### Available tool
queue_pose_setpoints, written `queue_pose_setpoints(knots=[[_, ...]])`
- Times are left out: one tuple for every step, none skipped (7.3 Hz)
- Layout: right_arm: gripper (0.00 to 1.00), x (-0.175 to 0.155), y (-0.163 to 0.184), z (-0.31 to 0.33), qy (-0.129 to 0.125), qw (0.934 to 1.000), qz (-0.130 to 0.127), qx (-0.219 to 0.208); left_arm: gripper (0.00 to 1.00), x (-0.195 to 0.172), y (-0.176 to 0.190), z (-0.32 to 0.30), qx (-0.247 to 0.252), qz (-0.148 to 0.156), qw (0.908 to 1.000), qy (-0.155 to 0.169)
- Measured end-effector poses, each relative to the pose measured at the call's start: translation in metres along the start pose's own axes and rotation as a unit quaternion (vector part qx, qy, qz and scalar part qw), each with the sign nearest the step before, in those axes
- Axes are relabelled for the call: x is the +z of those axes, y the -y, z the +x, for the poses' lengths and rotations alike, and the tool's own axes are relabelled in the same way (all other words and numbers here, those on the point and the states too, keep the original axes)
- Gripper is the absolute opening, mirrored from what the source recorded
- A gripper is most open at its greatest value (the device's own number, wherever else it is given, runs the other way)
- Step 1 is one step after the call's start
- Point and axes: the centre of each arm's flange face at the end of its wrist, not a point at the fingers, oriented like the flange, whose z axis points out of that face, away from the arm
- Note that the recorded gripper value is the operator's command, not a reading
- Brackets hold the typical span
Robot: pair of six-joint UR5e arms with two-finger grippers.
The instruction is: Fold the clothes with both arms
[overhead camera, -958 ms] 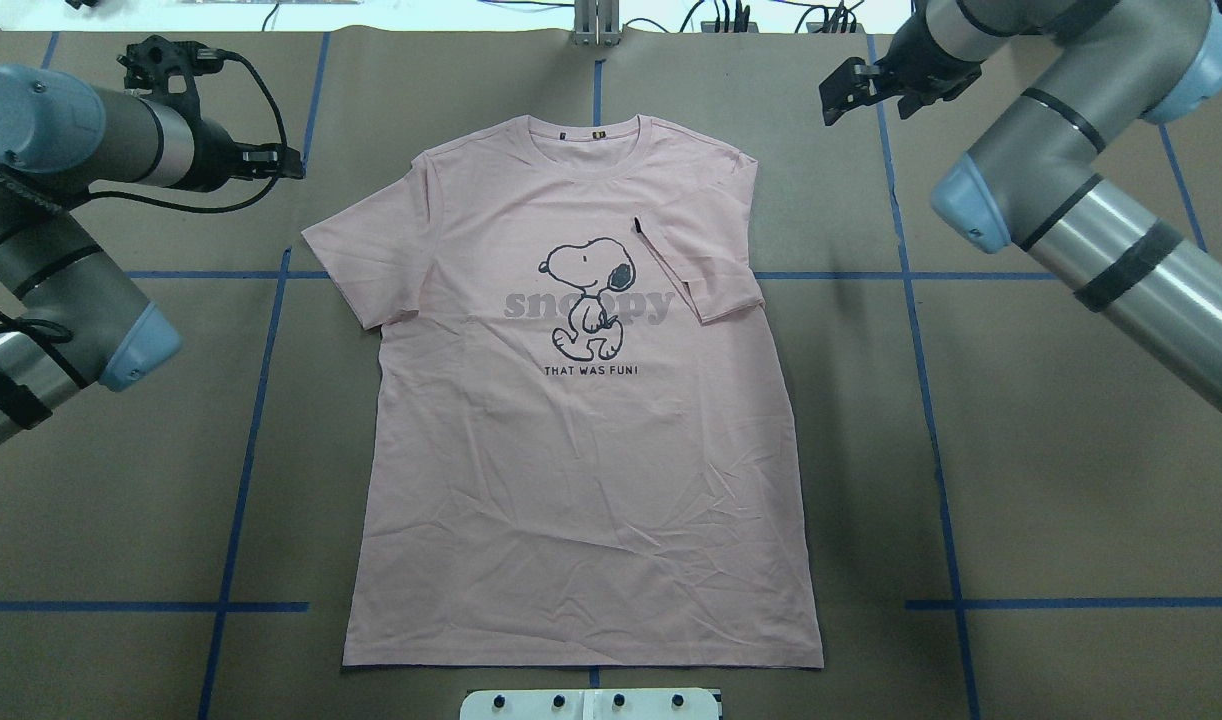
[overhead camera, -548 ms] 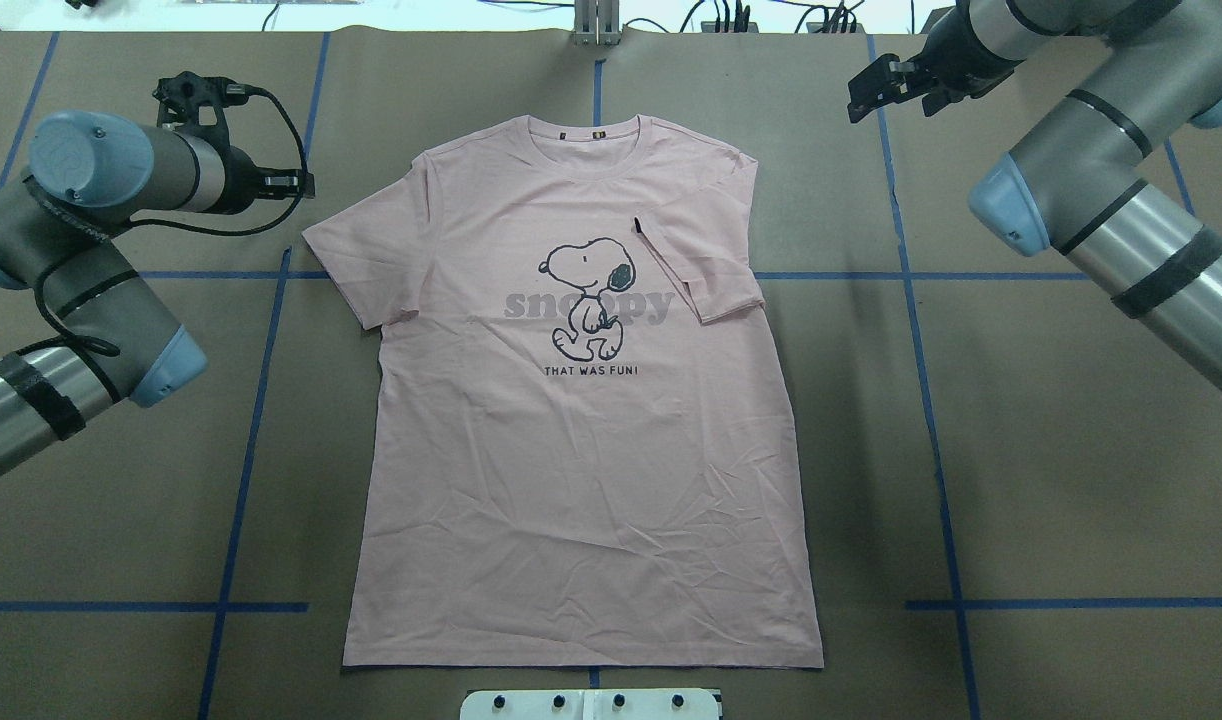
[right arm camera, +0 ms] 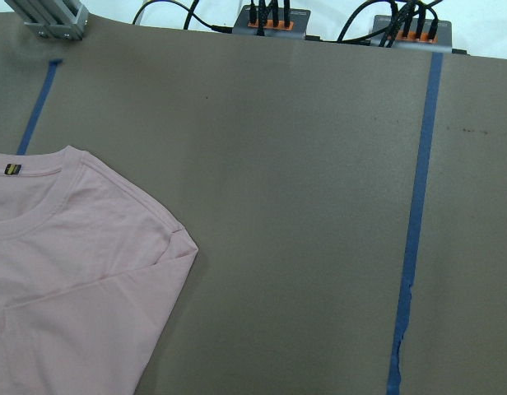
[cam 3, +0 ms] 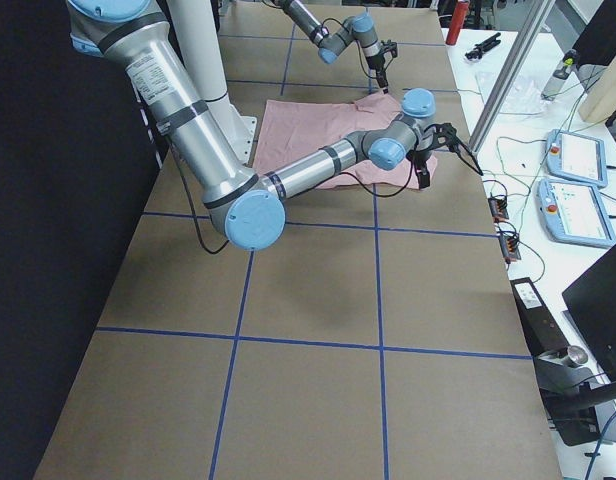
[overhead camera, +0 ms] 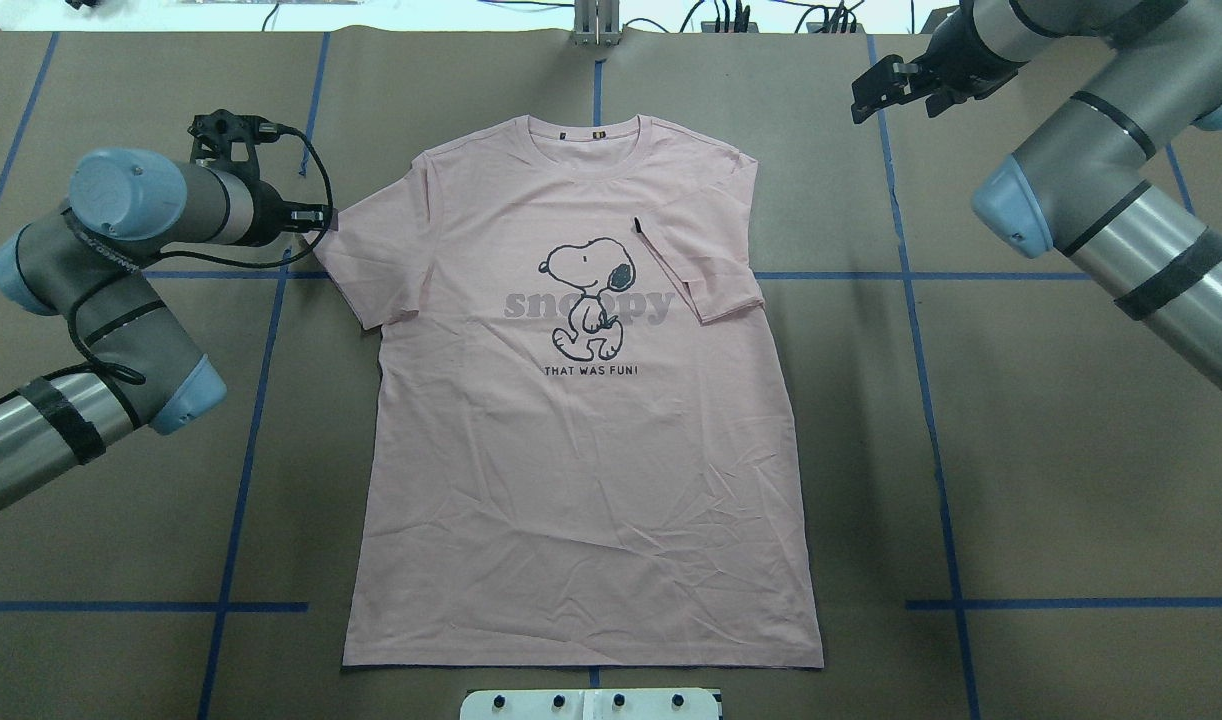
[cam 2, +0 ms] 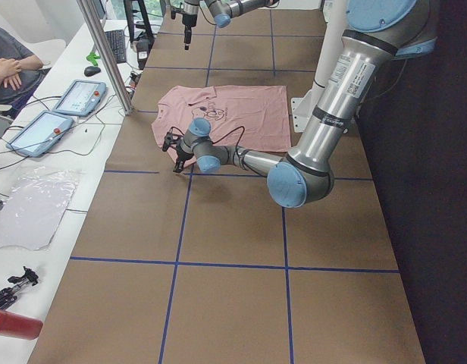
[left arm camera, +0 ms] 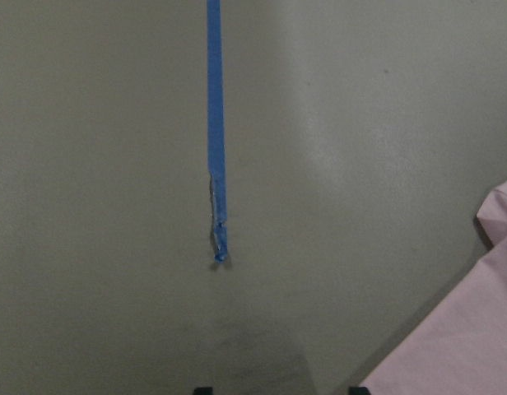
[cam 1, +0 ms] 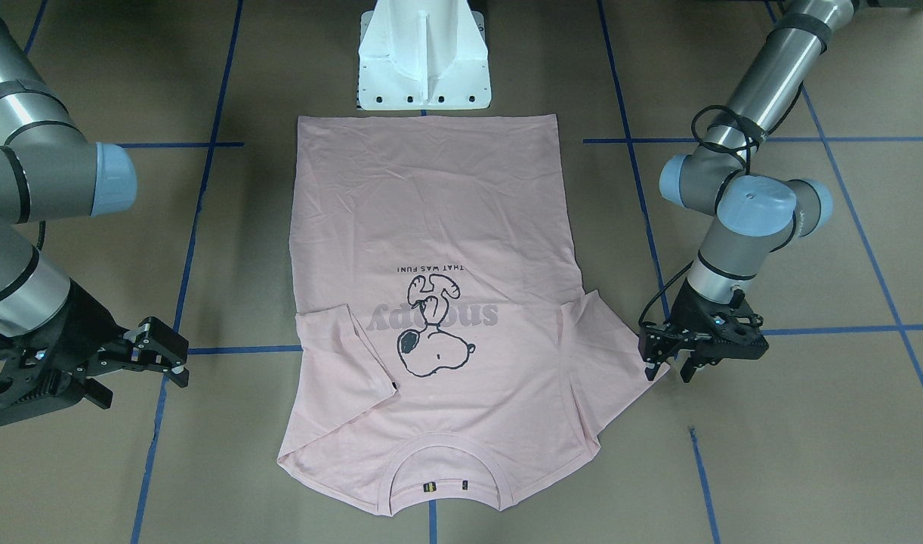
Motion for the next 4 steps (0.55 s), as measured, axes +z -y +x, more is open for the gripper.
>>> queue_pose_setpoints(knots=[[1.0,0.0012,-0.0014,0.0025,-0.001,1.0,-0.001,0.001,0.0,0.0009,-0.0034,0.0032,0.002,-0.002,1.0,-0.002],[1.0,0.0016,-0.0021,0.0035,-0.002,1.0,-0.001,0.002,0.0,0.0005,-0.0048,0.0041,0.003,-0.003,1.0,-0.003],[1.0,0.0016,-0.0025,0.0039,-0.002,1.0,-0.001,0.002,0.0,-0.0012,-0.0055,0.0048,0.005,-0.003,1.0,-0.005],[1.0,0.0019,-0.0029,0.0046,-0.003,1.0,-0.001,0.003,0.0,-0.0059,-0.0052,0.0069,0.007,0.0,0.9999,-0.008]])
